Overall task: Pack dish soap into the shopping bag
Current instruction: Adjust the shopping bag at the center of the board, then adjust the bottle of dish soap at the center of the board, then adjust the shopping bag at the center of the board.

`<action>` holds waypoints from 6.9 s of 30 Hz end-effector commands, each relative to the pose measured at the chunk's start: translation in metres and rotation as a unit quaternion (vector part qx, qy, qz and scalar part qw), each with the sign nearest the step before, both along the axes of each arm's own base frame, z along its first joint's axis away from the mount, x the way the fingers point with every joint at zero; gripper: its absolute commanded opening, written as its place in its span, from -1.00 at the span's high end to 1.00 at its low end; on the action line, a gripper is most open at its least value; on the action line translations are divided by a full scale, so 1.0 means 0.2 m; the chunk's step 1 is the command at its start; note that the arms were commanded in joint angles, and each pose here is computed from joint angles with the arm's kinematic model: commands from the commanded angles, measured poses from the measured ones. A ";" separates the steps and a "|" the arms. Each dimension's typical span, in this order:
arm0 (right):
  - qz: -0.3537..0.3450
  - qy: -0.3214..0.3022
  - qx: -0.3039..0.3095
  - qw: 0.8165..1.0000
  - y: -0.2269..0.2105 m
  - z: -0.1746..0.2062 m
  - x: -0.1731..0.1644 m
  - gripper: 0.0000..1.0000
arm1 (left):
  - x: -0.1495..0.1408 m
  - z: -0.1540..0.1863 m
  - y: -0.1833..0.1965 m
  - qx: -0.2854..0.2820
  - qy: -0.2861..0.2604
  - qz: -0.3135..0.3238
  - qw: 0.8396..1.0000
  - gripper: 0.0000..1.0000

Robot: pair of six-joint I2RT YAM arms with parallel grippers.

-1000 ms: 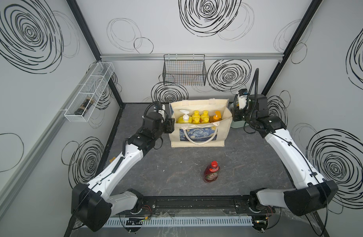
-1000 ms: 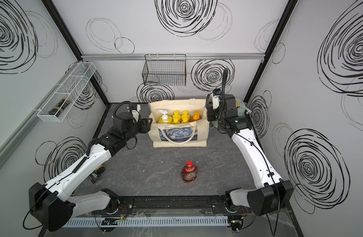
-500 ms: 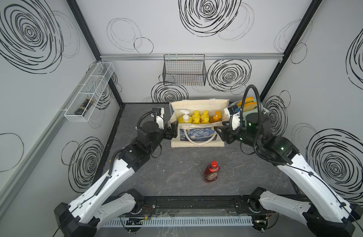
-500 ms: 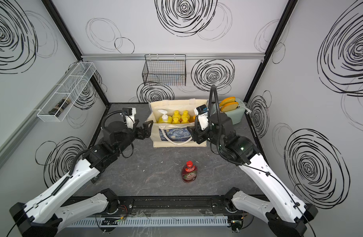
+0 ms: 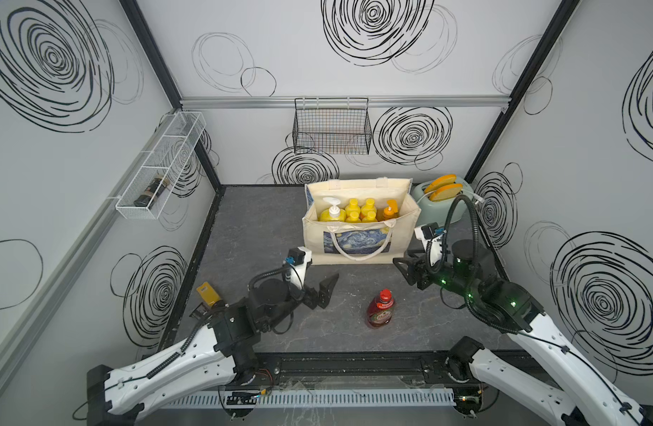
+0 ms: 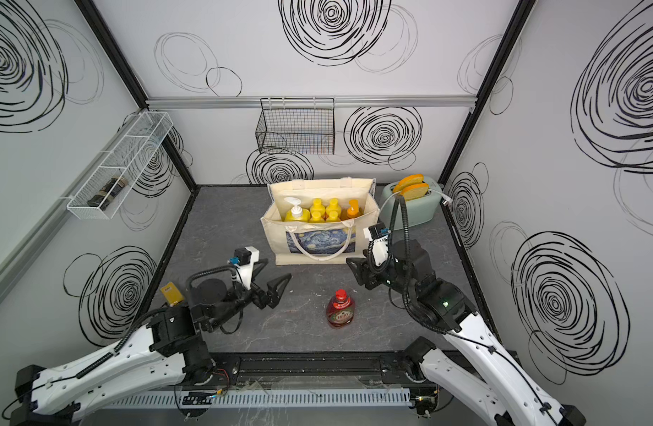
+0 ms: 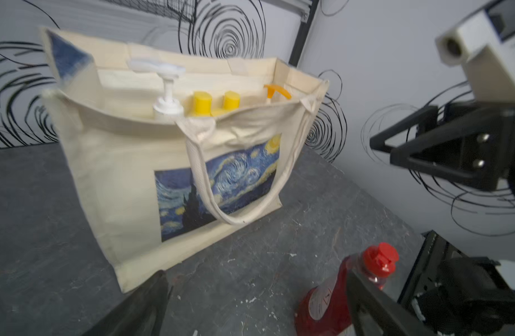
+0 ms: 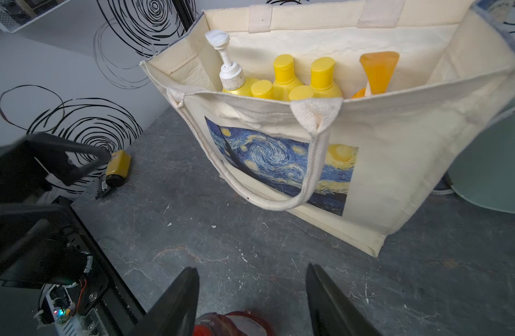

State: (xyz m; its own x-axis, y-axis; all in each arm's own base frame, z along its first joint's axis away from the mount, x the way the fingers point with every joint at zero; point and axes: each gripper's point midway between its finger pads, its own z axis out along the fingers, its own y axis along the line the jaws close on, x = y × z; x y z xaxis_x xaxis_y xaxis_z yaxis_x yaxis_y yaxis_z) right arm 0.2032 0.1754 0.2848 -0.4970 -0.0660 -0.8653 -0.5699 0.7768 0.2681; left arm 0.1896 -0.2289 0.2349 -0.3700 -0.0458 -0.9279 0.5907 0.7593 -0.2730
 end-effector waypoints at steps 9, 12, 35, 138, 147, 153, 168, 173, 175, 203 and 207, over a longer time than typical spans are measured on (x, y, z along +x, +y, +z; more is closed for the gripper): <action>-0.054 0.056 0.066 0.995 -0.08 -0.18 -0.07 -0.11 | -0.30 -0.24 -0.34 -0.007 0.007 -0.069 0.998 -0.96; -0.090 0.066 0.072 0.991 -0.12 -0.22 -0.04 0.03 | -0.32 -0.30 -0.41 0.001 0.019 -0.075 0.997 -0.97; -0.090 0.145 0.083 0.982 0.00 -0.75 0.03 0.03 | -0.14 -0.71 -0.56 0.036 0.107 0.002 0.994 -0.97; -0.134 0.052 0.083 0.986 -0.18 -0.49 0.15 -0.34 | -0.01 -0.31 0.12 -0.044 -0.002 0.108 0.993 -0.97; -0.062 0.069 0.069 0.993 0.01 -0.23 -0.03 -0.35 | 0.06 -0.30 0.37 -0.136 0.002 0.142 0.980 -0.92; -0.026 0.083 0.021 0.996 0.08 -0.10 -0.11 -0.37 | 0.17 -0.04 0.63 -0.121 -0.046 0.269 0.954 -0.92; -0.024 0.084 -0.052 0.995 0.10 -0.02 -0.16 -0.44 | 0.88 0.66 0.48 -0.090 -0.006 0.202 0.975 -0.93; -0.045 0.059 -0.070 0.995 0.06 0.02 -0.12 -0.44 | 1.06 0.65 0.45 -0.047 0.022 0.180 0.982 -0.93; -0.059 0.037 -0.070 0.995 0.04 0.08 -0.09 -0.42 | 1.09 0.61 0.42 -0.035 0.033 0.169 0.985 -0.93; -0.046 0.014 -0.126 0.991 0.50 0.10 0.77 -0.03 | 1.19 0.40 0.38 -0.012 0.037 0.166 0.985 0.01; -0.031 0.040 -0.140 0.989 0.49 -0.05 0.65 0.11 | 1.12 0.43 0.36 -0.006 0.013 0.163 0.987 0.09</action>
